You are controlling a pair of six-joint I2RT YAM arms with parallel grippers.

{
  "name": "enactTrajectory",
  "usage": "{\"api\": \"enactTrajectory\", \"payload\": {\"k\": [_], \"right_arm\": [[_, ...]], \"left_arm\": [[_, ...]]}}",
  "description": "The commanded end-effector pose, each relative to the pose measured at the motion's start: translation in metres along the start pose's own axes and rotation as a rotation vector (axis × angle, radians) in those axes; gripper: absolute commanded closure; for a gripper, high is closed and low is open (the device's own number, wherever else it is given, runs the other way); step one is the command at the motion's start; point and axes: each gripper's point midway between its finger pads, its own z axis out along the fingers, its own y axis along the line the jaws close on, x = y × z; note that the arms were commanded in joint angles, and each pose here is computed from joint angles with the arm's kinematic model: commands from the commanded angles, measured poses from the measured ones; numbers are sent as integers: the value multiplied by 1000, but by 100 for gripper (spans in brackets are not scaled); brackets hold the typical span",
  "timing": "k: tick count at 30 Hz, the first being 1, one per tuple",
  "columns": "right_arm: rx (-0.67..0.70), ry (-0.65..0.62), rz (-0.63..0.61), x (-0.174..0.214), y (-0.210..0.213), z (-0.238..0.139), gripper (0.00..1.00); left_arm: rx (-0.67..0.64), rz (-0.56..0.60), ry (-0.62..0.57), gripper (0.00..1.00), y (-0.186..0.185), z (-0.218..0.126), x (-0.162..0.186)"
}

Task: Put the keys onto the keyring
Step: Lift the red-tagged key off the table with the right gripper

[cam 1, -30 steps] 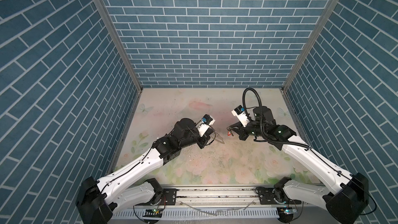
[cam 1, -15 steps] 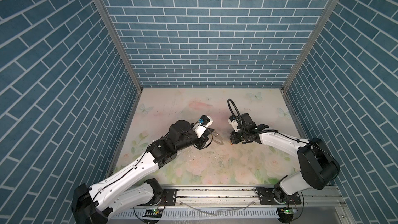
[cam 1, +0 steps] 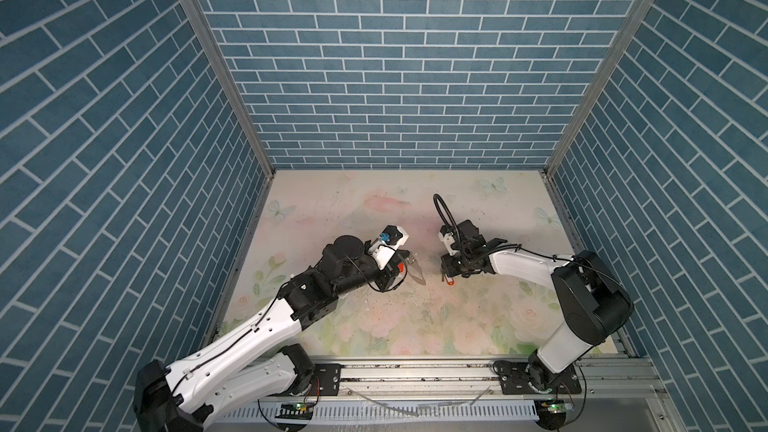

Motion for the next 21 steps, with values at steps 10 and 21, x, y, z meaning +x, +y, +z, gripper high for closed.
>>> {"api": "enactTrajectory", "payload": {"k": [10,21], "right_arm": [[70,-29,2,1,4,-11,85],[125,4,-11,14,-1,-5,85]], "left_arm": [[8,8,-7,100,-2,2,2],[11,4,-4,100,-3,1,3]]}}
